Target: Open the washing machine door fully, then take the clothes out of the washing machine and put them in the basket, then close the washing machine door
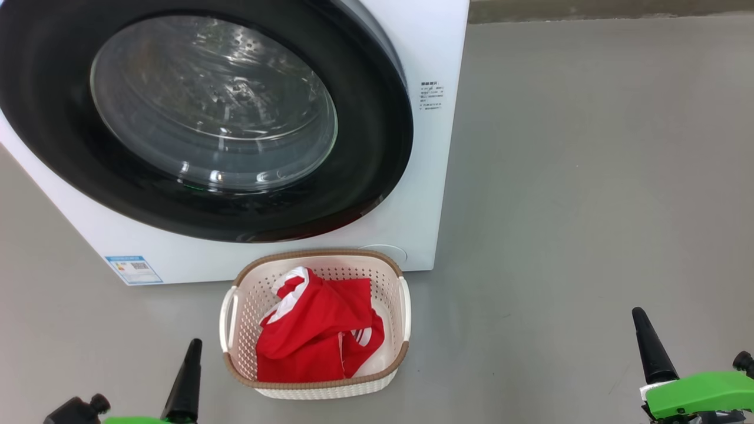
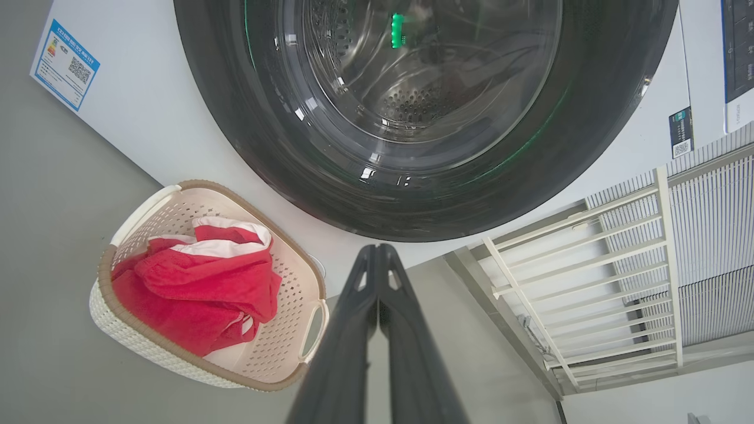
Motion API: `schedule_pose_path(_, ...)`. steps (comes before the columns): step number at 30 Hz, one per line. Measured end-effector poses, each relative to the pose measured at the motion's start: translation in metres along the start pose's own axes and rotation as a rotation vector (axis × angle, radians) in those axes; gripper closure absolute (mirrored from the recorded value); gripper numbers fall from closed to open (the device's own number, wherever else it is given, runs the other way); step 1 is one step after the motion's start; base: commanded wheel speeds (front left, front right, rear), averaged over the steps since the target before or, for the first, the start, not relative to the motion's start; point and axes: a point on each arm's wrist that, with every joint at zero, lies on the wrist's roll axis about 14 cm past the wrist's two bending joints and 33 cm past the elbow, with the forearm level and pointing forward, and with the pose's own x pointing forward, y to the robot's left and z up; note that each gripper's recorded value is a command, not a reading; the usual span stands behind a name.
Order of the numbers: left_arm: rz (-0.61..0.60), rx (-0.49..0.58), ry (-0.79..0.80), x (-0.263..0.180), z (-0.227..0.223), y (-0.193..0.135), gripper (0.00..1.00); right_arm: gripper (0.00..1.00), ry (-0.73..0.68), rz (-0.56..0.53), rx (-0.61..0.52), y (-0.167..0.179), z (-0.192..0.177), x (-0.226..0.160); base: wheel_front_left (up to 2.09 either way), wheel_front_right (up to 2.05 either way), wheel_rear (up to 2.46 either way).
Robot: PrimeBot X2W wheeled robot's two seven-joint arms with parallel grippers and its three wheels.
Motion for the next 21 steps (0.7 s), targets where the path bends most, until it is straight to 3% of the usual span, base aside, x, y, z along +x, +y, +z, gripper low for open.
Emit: schedule_pose_path(21,-0.020,-0.216,0.012,0.002,0.002,-0.008,1.00,1.00,0.010,0.036,0.194,0.013,0.004,0.002,0.00,0.00,0.00)
